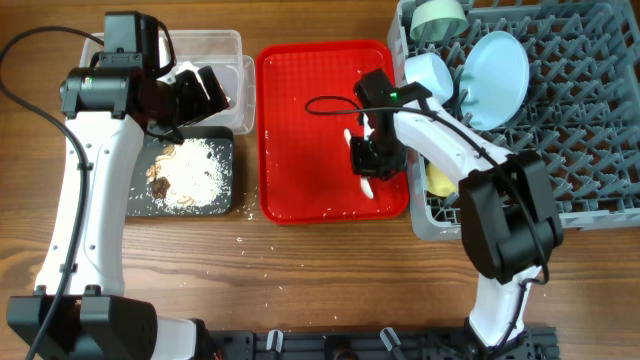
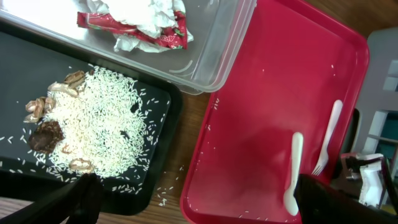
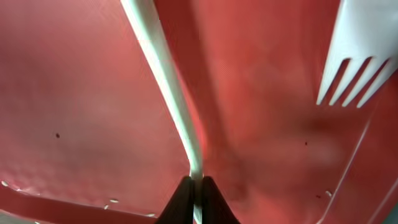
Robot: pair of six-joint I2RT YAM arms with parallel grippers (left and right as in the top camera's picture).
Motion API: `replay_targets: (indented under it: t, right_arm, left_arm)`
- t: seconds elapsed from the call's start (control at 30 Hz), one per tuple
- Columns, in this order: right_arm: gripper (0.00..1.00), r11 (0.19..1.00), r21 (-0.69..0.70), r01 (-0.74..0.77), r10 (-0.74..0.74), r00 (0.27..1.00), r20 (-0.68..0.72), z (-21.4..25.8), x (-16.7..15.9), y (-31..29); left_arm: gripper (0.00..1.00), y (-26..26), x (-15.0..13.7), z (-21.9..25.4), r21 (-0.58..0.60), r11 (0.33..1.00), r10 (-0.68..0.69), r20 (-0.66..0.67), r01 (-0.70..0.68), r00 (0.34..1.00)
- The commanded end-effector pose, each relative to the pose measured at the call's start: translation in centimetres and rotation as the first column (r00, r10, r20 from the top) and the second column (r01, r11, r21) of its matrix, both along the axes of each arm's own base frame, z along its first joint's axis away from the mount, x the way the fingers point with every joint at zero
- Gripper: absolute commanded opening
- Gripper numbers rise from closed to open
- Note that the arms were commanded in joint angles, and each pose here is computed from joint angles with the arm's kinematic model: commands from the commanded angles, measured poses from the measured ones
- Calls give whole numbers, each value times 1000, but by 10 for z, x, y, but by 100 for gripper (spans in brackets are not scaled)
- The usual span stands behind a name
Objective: Sort waste into correct bins and load items into the dishwasher rack
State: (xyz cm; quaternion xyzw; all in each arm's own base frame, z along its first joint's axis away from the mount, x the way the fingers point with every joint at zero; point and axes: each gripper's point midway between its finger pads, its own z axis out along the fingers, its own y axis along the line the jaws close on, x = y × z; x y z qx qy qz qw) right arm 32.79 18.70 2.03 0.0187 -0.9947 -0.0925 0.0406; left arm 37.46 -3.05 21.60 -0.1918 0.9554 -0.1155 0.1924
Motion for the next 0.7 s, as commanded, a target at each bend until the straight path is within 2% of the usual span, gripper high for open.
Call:
replay_targets:
  t: [0.0,0.1,0.17,0.23,0.3,0.4,0.53,0.67]
  right_arm:
    - [4,997,-74,3,-8,998,-60,-25,-12,-14]
    - [4,997,-71,-6,2,999,-49,-23,-10,-13]
    - [4,997,-60,-46,48,998,27,-5,6,-10]
    - [4,997,-54,-64,72,983,169,37,27,-9]
    - [4,995,-60,-79,92,961,259,65,34,-12]
    - [4,991,-65,-116,130,946,298,78,36,-13]
    - [4,993,-44,-109,117,926,360,102,40,-12]
    - [4,1000,4,27,-26,870,492,173,48,-62]
  left_arm:
    - [100,2,1,0,-1,1000,-3,2,3,1000]
    - [100,2,1,0,-1,1000,-3,2,3,1000]
    - [100,2,1,0,-1,1000,-3,2,3,1000]
    - [100,2,1,0,-1,1000,-3,2,3,1000]
    - [100,2,1,0,-1,1000,-3,2,3,1000]
    - [100,2,1,0,-1,1000,-3,2,3,1000]
    - [100,2,1,0,-1,1000,-3,2,3,1000]
    - [100,2,1,0,-1,1000,-3,2,3,1000]
